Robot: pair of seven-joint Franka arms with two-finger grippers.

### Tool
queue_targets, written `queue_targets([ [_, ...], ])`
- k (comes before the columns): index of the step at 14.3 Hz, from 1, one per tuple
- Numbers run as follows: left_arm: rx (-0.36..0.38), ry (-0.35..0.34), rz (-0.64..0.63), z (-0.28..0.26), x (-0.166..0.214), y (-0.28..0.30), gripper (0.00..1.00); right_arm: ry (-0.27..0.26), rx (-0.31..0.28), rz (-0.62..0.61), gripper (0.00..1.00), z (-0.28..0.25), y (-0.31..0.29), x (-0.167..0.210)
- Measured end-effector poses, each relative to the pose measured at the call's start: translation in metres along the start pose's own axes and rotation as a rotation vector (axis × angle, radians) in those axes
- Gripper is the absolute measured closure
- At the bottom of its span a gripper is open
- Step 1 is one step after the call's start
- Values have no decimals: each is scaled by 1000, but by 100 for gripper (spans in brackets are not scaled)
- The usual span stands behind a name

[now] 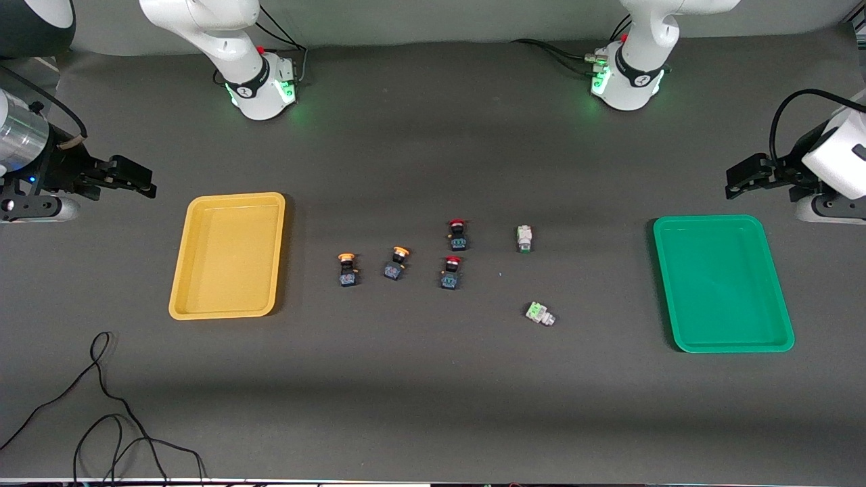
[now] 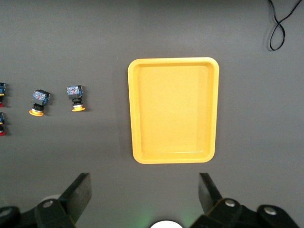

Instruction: Place green and yellow buttons in trays

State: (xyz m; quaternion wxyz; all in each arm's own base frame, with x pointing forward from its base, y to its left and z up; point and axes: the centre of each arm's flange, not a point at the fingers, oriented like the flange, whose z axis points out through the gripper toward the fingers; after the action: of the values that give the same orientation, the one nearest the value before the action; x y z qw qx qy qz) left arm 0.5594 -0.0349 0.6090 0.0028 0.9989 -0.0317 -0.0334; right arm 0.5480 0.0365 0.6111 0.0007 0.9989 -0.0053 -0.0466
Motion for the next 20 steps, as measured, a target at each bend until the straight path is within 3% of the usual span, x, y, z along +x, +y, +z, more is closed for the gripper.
queue_targets([
  [20,0,-16,10,7,0,7,0,2,1,10,0,0,5,1],
])
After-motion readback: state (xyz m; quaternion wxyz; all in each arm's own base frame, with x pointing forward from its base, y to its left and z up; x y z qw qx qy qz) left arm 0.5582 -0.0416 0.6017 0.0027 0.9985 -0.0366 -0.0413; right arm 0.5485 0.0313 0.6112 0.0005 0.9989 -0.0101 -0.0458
